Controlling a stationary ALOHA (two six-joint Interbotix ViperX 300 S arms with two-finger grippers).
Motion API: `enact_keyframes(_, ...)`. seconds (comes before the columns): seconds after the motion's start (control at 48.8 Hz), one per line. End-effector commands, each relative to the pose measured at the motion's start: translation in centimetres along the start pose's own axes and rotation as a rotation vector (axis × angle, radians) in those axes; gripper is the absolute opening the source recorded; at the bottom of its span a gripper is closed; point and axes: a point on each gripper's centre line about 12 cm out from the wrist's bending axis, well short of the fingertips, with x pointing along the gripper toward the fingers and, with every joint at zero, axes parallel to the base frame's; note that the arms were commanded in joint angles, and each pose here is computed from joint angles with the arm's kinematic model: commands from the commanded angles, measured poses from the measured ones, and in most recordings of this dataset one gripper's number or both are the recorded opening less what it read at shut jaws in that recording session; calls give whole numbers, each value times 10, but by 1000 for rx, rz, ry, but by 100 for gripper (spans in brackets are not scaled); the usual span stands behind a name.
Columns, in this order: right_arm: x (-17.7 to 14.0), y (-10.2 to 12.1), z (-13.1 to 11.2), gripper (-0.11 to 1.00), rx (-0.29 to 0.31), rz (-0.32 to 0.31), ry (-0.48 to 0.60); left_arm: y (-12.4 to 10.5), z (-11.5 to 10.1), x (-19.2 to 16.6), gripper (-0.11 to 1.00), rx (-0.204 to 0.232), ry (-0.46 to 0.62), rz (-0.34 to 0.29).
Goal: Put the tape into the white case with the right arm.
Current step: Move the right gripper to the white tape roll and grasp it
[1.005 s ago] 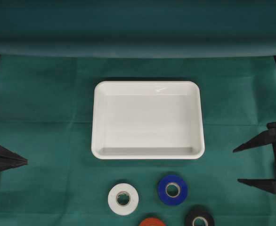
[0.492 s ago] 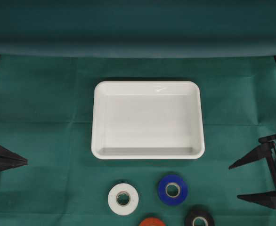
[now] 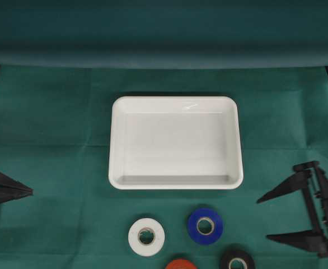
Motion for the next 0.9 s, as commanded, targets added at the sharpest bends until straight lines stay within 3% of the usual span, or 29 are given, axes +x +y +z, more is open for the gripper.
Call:
enact_keyframes(0.0, 14, 0, 15, 65, -2, 2, -3, 0, 2, 1, 0, -1, 1, 3)
enact_keyframes(0.533, 132, -1, 47, 66, 4, 10, 161, 2, -3, 1, 0, -3, 4, 17)
enact_keyframes(0.882, 184, 5, 66, 65, -6, 22, 232, 2, -4, 0, 0, -6, 2, 17)
